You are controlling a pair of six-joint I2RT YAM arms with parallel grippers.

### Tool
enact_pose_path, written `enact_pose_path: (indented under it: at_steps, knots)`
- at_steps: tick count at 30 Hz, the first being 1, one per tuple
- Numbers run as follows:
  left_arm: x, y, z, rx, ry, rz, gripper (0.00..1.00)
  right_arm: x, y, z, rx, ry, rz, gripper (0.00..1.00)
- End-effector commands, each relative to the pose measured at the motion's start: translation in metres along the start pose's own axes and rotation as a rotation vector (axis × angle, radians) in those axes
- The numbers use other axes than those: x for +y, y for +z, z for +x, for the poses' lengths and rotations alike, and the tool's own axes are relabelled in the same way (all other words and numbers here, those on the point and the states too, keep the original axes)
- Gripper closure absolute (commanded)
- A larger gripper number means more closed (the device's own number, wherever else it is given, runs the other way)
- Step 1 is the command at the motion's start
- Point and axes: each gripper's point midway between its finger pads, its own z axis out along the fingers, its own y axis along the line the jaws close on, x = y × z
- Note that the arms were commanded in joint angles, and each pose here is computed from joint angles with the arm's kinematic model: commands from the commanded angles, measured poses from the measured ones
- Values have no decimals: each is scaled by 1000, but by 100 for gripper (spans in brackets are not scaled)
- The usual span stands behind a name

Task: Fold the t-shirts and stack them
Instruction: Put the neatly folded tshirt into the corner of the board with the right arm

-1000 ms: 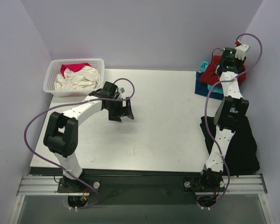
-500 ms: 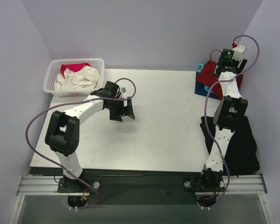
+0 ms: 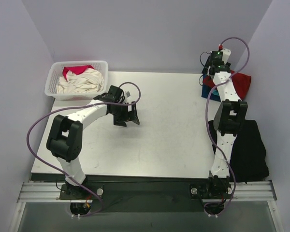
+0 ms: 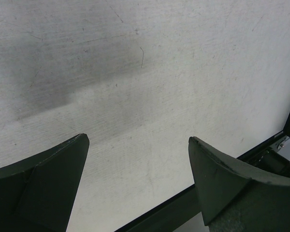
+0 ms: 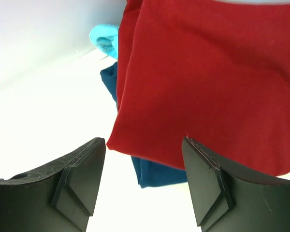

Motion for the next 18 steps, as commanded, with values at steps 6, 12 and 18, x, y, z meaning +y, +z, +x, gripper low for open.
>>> enact_pose_path:
  at_steps: [6,12,18]
  knots:
    - [-6,-23,-9,-73,70,12,5,1,-6,39,169,61,-42,38]
    - [-2,-38,-20,-125,101,-15,4,32,-56,43,145,-63,-72,40]
    - [-2,-55,-32,-192,147,-35,3,96,-148,65,105,-248,-211,36]
